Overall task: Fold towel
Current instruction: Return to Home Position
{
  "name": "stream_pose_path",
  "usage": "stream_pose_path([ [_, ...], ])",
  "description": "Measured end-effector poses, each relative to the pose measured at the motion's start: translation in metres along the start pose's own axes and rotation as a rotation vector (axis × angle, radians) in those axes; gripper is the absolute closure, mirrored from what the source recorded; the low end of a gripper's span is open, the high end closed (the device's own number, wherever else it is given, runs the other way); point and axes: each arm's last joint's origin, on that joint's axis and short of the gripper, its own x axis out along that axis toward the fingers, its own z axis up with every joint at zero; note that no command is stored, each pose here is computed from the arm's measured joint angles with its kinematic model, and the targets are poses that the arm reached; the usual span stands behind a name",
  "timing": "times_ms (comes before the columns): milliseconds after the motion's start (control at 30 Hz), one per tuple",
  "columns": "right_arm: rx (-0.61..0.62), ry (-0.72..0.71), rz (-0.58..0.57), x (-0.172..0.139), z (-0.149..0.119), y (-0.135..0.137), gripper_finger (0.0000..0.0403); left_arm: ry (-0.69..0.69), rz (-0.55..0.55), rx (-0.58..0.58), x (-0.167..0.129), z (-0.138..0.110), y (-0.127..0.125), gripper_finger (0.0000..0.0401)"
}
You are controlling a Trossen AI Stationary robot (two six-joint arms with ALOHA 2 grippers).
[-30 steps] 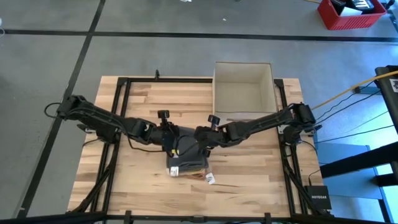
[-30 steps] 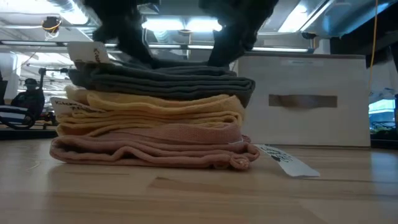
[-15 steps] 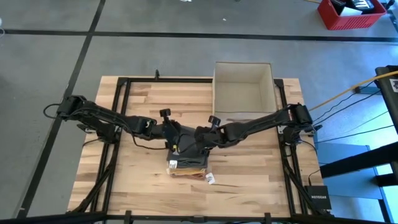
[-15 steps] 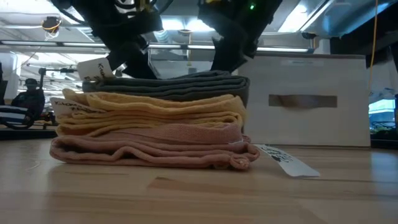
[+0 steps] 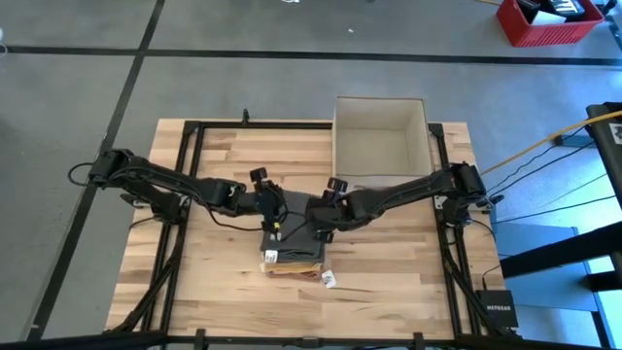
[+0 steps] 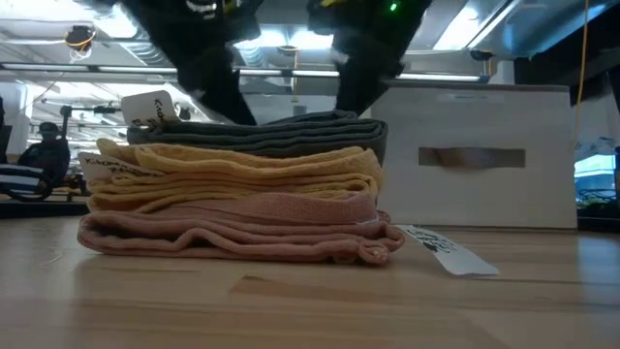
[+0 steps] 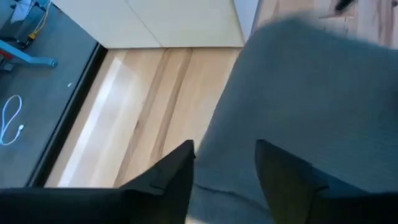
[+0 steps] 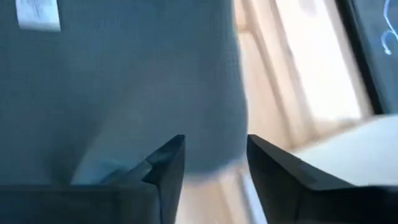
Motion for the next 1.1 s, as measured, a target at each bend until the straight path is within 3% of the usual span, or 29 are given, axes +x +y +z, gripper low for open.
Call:
stream_pose_path([
  [167,-0.022,0.048,-0.01,-0.016,0.006,-0.007,0.0201,0.018,-0.004,-0.035,-0.021,0.02,0.007,0.021],
  [300,-0.043,-0.043,0.053,-0.016,0.014,0.001,0.0197,0.004,-0.066,-0.092,-0.029,0.02,-0.001,0.0208],
  [467,-0.067,-0.172,0.245,0.011,0.005,0.025,0.0202,0.061,-0.231,-0.116,-0.022,-0.011,-0.027,0.0214],
  [700,-0.072,-0.281,0.42,0.025,-0.023,0.059,0.021,-0.021,-0.464,-0.147,-0.026,-0.041,-0.063,0.0215],
  [967,-0.104,-0.257,0.418,0.05,-0.051,0.067,0.021,0.054,-0.49,-0.251,-0.01,-0.081,-0.078,0.0219],
  [1100,-0.116,-0.243,0.407,0.06,-0.056,0.07,0.021,0.064,-0.513,-0.304,-0.003,-0.09,-0.089,0.0219],
])
